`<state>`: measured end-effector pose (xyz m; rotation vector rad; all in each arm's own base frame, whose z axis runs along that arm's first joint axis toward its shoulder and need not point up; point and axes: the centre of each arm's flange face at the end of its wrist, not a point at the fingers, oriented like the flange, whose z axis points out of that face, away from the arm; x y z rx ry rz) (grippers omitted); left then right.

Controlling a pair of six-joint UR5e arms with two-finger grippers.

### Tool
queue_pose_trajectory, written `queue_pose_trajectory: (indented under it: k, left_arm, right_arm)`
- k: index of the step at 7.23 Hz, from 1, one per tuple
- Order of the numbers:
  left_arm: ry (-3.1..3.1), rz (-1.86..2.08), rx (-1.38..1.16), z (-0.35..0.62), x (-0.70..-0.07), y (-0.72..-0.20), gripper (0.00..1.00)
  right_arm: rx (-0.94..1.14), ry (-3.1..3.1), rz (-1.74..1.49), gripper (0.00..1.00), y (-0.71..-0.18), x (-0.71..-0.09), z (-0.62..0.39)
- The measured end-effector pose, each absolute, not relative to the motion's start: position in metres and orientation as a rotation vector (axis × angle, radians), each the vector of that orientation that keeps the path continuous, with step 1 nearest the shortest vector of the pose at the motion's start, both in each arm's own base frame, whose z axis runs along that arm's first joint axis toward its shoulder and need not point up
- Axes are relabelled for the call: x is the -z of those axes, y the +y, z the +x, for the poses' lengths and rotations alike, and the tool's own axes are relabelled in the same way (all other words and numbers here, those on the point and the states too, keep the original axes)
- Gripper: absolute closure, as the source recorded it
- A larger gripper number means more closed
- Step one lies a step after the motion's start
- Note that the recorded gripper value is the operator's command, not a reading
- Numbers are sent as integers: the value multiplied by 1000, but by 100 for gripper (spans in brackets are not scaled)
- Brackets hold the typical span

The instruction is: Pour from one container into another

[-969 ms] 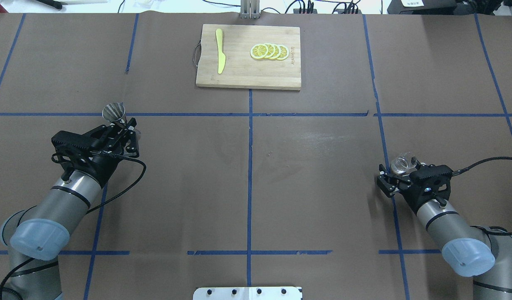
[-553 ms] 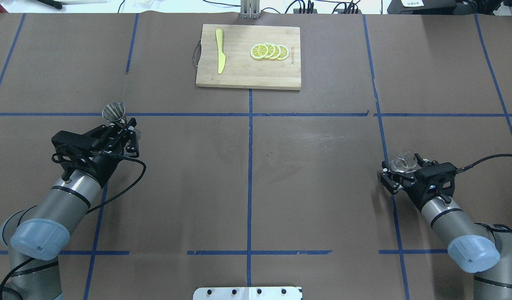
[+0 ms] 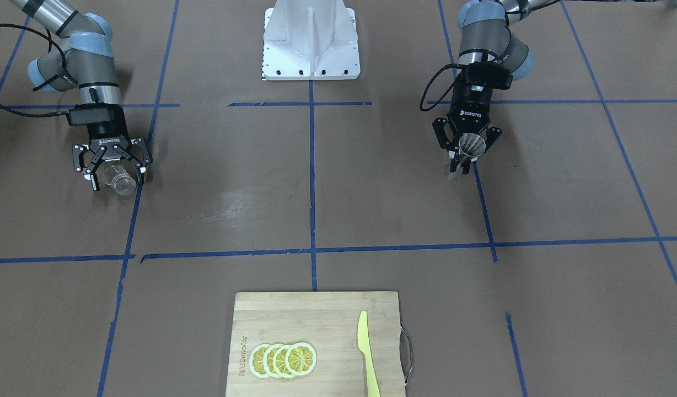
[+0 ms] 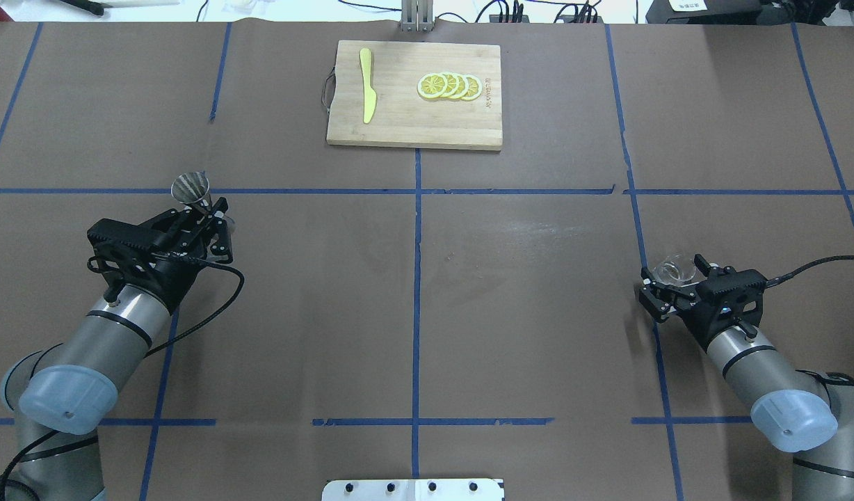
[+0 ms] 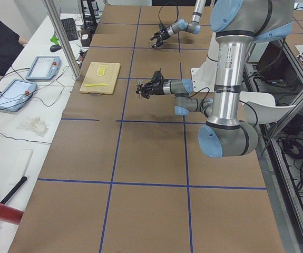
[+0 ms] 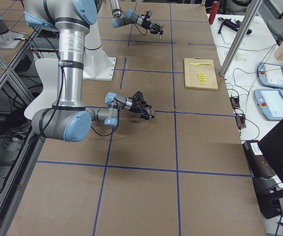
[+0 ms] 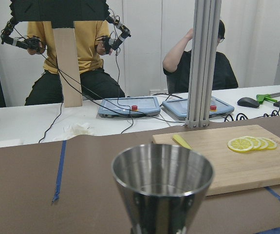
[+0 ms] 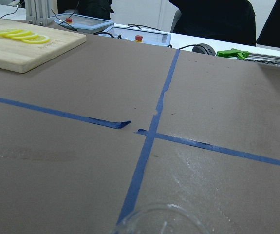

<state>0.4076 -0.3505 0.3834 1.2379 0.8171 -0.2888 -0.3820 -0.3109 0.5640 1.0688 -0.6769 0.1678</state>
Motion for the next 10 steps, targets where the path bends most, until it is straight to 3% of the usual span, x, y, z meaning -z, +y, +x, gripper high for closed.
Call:
queue_pose_trajectory:
  k: [1,2,7,10]
  left_arm:
    - [819,1238,289,408,-383,-351,100]
    - [817,1238,288,409,-383,-351,100]
    - [835,1242,296,421,-372,-354,100]
    - [888,1249,290,474,-326,-361,100]
  right_arm:
    - [-169,-679,1068,78,-311,-564,-382]
    - [-170,-681,1068,100,-311,-563,-382]
    - [-140,-743,1074,100,-323,-555,-365]
    - [38,-707,1137,100,-350,-519,-343]
